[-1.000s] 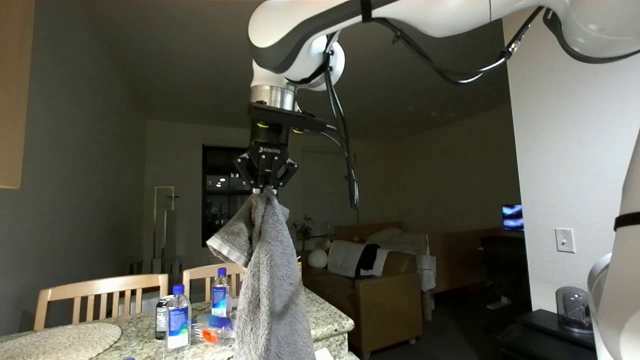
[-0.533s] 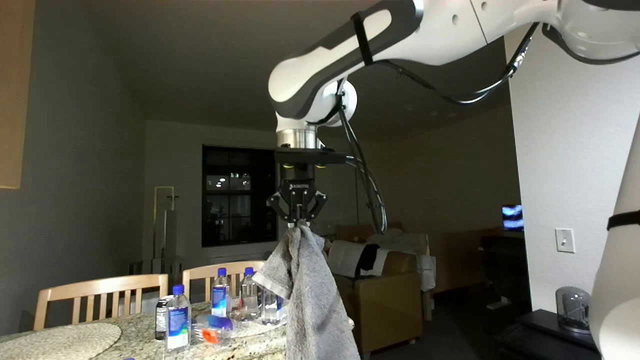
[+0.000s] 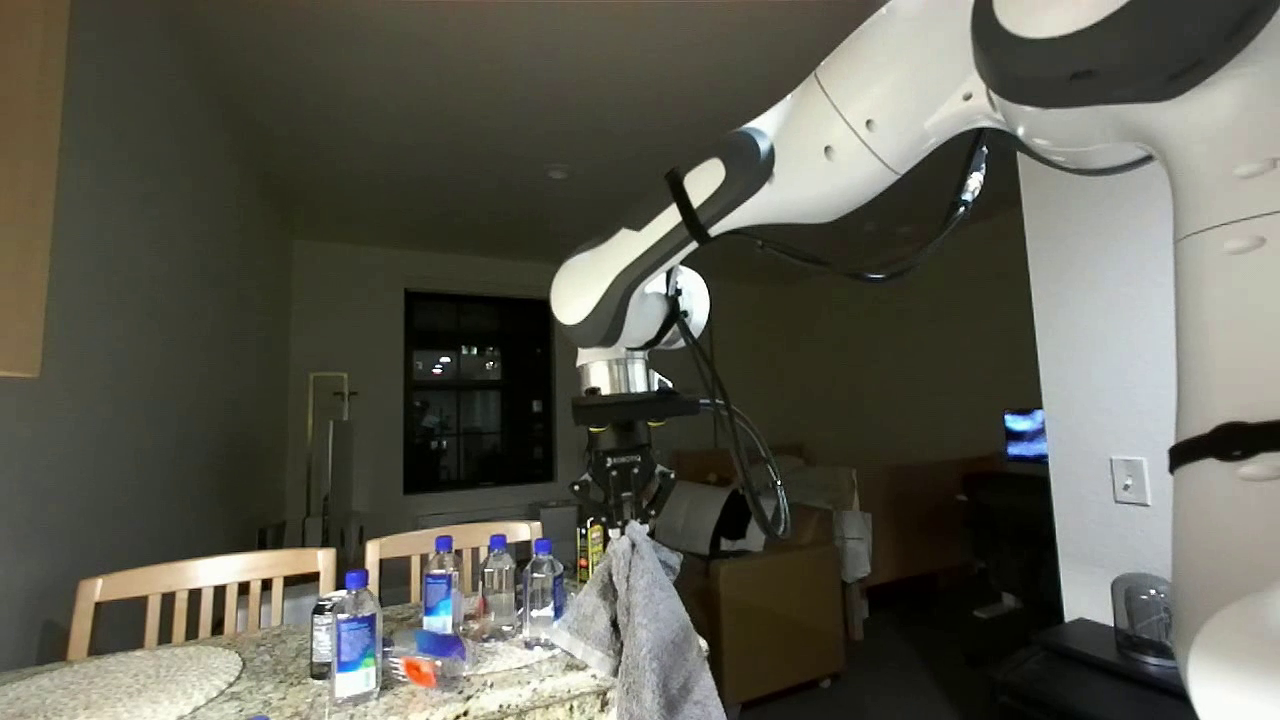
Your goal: Move the grey towel to the right.
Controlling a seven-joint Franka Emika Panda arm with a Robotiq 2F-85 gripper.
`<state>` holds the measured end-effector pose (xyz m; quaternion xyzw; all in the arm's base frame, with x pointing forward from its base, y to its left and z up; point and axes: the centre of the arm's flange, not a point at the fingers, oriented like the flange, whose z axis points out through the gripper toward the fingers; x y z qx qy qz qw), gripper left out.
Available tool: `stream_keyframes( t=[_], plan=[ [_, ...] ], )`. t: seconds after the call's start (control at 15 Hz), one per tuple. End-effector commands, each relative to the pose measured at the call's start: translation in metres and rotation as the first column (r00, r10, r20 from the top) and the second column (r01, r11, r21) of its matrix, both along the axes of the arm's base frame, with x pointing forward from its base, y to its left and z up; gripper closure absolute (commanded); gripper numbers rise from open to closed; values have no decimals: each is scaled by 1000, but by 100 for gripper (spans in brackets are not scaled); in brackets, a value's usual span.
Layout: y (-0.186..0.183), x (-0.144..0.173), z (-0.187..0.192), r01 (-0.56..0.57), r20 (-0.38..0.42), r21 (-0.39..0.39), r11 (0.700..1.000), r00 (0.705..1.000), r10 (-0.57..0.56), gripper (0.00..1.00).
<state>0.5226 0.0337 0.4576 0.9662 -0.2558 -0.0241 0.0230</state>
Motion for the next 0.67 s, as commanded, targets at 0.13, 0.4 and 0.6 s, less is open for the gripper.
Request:
stream_keyframes(
  t=[0.13, 0.4, 0.6],
  plan=[
    [-15, 58, -17, -17, 123, -23, 1000, 992, 19, 91],
    [-40, 107, -21, -109, 136, -29, 994, 984, 112, 91],
    [-49, 140, -26, -218, 139, -14, 976, 966, 217, 91]
  ],
)
